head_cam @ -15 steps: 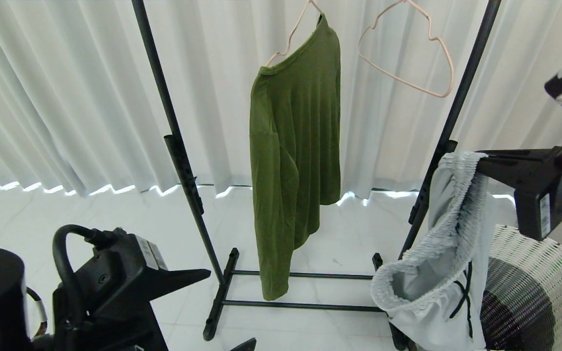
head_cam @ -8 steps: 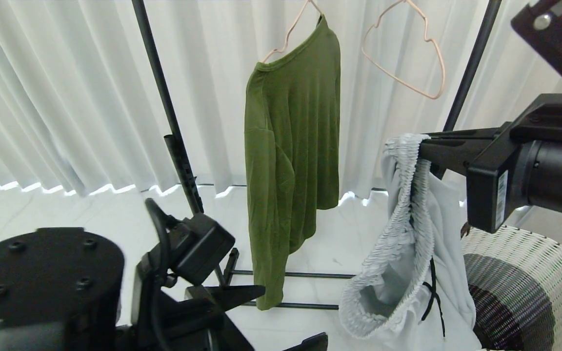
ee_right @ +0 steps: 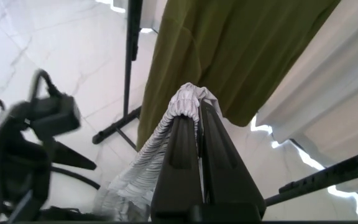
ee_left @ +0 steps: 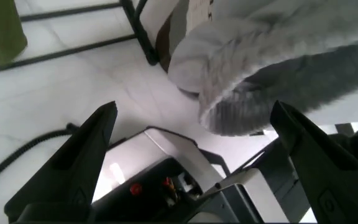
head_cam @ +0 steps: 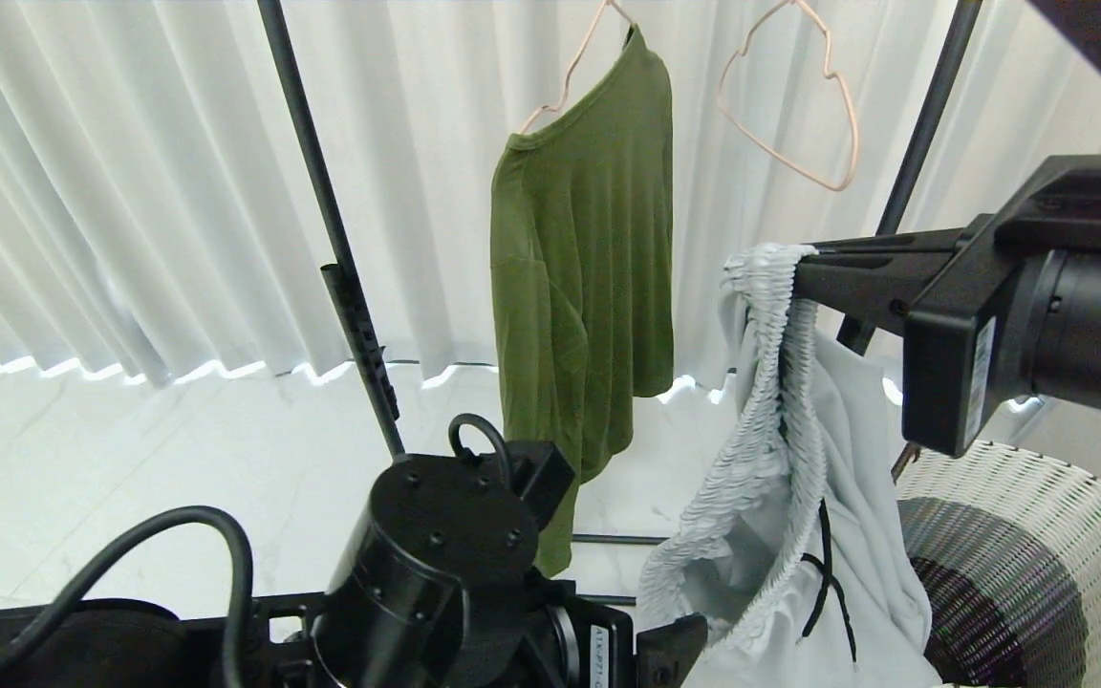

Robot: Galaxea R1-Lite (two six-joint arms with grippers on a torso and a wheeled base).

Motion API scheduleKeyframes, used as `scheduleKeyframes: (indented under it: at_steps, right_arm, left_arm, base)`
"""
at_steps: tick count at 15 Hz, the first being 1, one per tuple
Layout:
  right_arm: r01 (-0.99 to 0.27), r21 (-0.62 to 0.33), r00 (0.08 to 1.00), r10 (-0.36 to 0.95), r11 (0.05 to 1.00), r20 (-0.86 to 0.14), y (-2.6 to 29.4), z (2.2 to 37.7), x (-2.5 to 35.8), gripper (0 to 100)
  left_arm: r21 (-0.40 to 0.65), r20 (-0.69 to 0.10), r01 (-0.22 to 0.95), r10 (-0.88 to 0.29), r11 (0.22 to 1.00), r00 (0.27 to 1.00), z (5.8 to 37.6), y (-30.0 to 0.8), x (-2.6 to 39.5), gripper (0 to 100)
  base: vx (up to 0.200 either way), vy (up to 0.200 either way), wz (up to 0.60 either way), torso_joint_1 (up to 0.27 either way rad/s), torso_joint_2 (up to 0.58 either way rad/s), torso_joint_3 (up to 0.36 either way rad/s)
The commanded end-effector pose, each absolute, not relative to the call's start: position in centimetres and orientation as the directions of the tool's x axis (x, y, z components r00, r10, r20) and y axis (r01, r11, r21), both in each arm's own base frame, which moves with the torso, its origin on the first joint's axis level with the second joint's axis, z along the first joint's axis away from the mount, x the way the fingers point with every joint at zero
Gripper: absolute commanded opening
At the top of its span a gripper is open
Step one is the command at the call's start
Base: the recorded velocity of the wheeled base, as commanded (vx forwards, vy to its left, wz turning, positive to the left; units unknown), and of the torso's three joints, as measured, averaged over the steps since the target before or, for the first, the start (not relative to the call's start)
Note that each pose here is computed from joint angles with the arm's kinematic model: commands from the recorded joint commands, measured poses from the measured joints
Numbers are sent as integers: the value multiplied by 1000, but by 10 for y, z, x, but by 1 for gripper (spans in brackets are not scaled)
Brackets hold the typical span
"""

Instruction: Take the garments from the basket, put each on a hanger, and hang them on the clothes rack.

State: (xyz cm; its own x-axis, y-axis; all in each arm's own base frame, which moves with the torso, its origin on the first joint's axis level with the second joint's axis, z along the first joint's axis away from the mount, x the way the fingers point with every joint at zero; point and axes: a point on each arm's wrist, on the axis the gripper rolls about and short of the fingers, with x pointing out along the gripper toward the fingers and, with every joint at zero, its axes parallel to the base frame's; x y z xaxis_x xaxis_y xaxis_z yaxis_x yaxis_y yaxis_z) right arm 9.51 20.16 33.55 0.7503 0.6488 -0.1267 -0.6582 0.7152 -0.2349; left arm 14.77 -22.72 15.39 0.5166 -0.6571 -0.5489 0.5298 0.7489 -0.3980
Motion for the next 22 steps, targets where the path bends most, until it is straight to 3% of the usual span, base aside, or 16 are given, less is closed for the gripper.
scheduleKeyframes:
  at_steps: [1,6,7,12,14,17,19,21,22]
  right_arm:
    - [-666,-230,742,660,709,-115,200,339,91,0]
    - [-673,-226,736,669,704,-106,198,341,88,0]
    - [-673,-224,736,669,705,-103,198,342,88,0]
    - [-668,-209,741,664,714,-101,195,342,88,0]
    - [-659,-169,752,648,733,-122,191,340,90,0]
    - [-619,-180,785,603,764,-142,184,336,99,0]
    - [-595,-179,804,578,783,-140,180,336,104,0]
    - [-583,-181,813,567,792,-135,178,337,106,0]
    - [-578,-171,816,567,798,-111,178,340,107,0]
  left_arm:
    - [-394,-586,497,-628,773,511,141,-232,155,100]
    - [-410,-578,463,-616,786,535,136,-231,165,100]
    - [-405,-581,462,-612,789,536,135,-230,164,0]
    - [-358,-602,453,-573,817,557,128,-225,155,0]
    - [-277,-600,505,-558,817,573,129,-209,136,0]
    - [-229,-498,518,-556,824,665,180,-177,139,0]
    - [-252,-426,462,-526,851,736,238,-151,142,0]
    - [-288,-311,432,-510,855,802,290,-135,144,0]
    - [-311,-216,419,-493,853,843,331,-123,144,0]
  base:
    - [0,0,0,0,0,0]
    - [0,0,0,0,0,0]
    - [0,0,0,0,0,0]
    - [0,0,0,0,0,0]
    - [0,0,0,0,0,0]
    - [0,0,0,0,0,0]
    - [0,0,0,0,0,0]
    - [0,0,0,0,0,0]
    - [0,0,0,0,0,0]
